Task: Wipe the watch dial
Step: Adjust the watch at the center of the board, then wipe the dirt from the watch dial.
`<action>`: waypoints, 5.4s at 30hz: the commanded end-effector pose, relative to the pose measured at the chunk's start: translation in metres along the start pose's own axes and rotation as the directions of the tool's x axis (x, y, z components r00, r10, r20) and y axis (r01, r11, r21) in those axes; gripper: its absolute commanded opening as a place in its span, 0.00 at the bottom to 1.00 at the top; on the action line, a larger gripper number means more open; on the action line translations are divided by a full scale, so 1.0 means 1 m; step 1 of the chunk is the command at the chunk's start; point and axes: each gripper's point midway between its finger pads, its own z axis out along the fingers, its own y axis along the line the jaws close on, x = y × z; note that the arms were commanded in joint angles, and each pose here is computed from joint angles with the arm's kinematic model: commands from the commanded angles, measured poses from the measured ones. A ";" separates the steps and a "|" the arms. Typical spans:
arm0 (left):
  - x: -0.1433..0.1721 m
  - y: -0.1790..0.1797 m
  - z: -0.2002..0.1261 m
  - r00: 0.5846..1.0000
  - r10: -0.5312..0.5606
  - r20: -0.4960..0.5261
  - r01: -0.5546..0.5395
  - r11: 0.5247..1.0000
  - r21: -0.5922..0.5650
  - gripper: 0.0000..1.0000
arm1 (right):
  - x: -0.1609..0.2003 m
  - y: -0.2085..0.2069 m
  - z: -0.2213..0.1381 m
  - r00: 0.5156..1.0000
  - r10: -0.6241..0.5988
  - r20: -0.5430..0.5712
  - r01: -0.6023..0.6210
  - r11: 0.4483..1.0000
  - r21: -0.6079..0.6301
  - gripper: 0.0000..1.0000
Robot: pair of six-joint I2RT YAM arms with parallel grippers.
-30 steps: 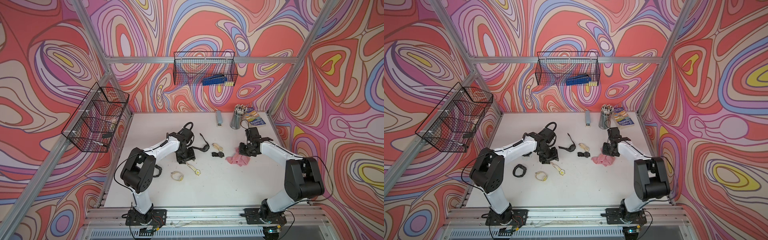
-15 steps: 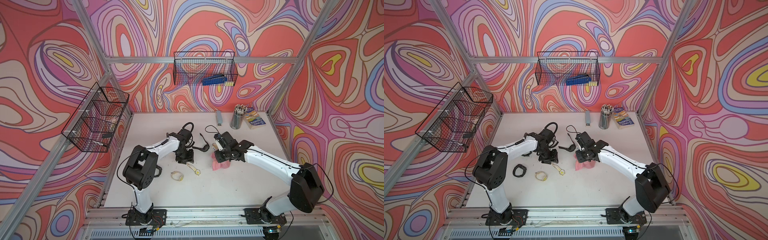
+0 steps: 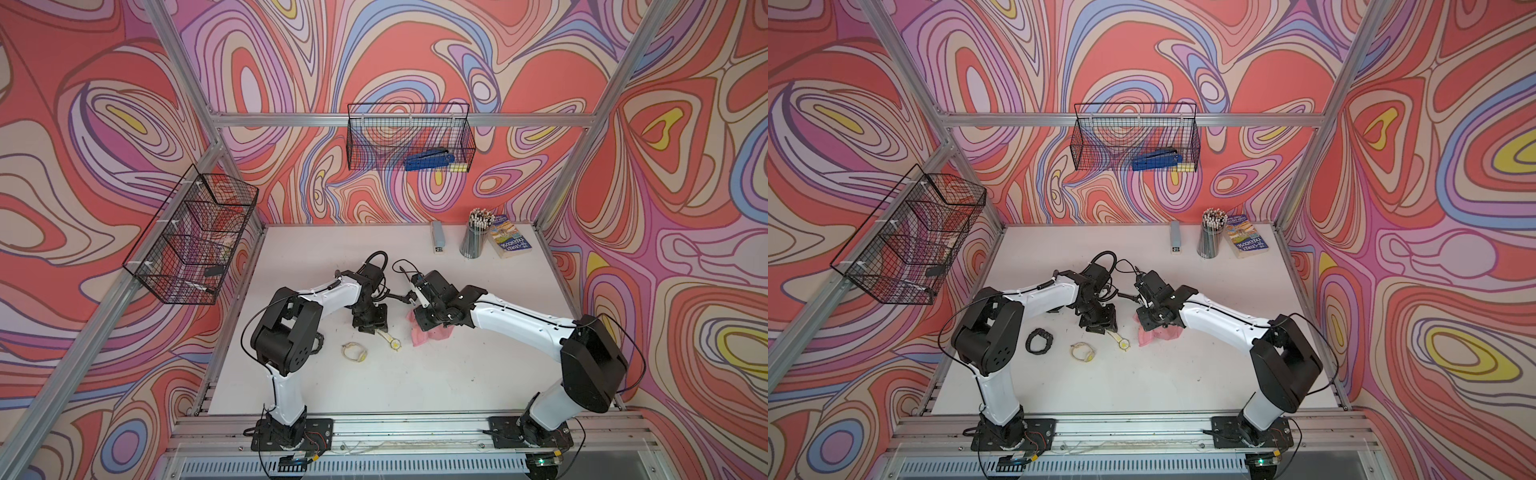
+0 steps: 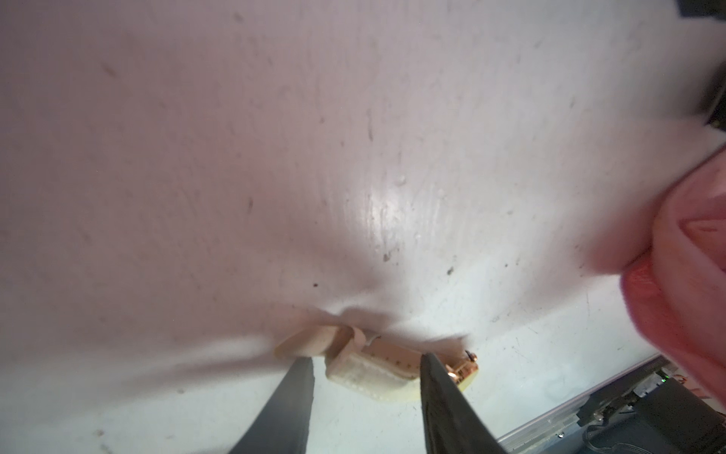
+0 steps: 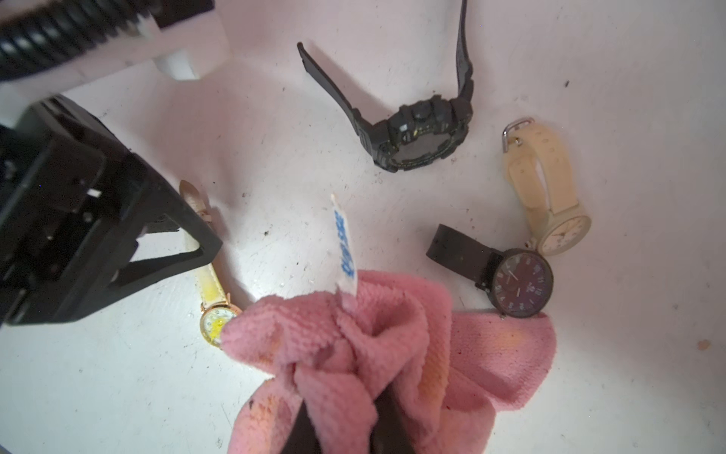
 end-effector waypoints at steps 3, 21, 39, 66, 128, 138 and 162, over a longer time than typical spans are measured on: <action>-0.004 0.002 -0.008 0.998 0.061 0.013 -0.061 0.998 -0.026 0.47 | -0.001 -0.005 -0.007 0.999 0.005 0.037 -0.006 1.000 0.019 0.00; -0.003 0.000 0.005 0.991 0.118 -0.064 -0.119 0.993 -0.019 0.40 | 0.002 -0.011 -0.007 0.999 -0.018 0.039 0.016 0.999 0.046 0.00; 0.041 0.009 0.027 0.943 -0.306 -0.132 0.312 0.950 0.028 0.11 | 0.007 -0.016 -0.017 0.997 -0.050 0.057 0.046 0.997 0.061 0.00; 0.039 0.014 -0.020 0.875 -0.468 0.120 0.466 0.883 0.052 0.40 | 0.057 0.054 0.029 0.960 -0.265 -0.092 0.261 0.964 -0.055 0.00; 0.096 -0.006 0.033 0.883 -0.457 -0.112 0.466 0.880 0.089 0.18 | 0.101 0.001 0.049 0.931 -0.168 -0.324 0.228 0.961 0.158 0.00; 0.097 -0.007 0.034 0.884 -0.454 -0.111 0.464 0.882 0.079 0.17 | 0.056 0.007 0.020 0.967 -0.168 -0.193 0.196 0.972 0.132 0.00; 0.098 -0.005 0.036 0.879 -0.465 -0.107 0.473 0.878 0.070 0.17 | 0.110 0.009 0.047 0.900 -0.160 -0.407 0.242 0.957 0.158 0.00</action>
